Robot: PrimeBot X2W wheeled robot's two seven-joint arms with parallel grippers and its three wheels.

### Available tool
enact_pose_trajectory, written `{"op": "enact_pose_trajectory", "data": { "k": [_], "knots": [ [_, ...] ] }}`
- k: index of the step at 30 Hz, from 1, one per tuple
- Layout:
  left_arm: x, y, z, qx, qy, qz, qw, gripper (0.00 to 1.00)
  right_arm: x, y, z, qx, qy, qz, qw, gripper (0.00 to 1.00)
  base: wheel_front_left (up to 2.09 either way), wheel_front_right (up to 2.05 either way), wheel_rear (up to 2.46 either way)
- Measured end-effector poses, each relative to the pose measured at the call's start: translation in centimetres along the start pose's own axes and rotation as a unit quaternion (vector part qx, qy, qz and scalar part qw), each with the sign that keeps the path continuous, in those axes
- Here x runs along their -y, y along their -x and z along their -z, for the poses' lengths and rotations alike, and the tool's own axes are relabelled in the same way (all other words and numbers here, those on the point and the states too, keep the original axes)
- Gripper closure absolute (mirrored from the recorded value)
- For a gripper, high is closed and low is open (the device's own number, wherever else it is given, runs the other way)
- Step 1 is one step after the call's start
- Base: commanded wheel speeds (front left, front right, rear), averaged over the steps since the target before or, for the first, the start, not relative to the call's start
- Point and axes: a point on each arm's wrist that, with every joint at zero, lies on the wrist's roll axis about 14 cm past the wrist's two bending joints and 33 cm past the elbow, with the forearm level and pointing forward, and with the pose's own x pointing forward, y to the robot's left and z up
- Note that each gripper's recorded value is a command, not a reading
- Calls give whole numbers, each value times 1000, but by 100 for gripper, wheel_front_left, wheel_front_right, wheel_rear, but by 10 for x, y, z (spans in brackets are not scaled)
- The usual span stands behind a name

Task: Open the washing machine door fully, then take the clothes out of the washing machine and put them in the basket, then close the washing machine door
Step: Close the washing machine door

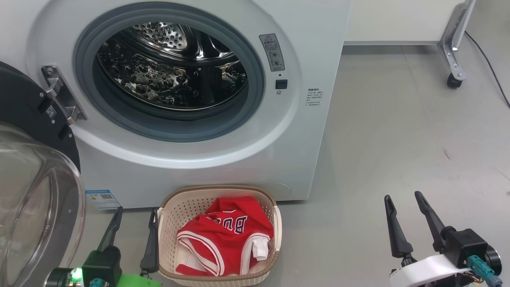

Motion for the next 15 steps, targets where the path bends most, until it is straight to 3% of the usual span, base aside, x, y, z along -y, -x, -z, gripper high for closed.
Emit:
{"op": "enact_pose_trajectory", "data": {
  "k": [15],
  "knots": [
    [1,2,-4,-1,2,1,1000,0,-2,-2,-2,2,1,-5,1000,0,-90,90,0]
  ]
}}
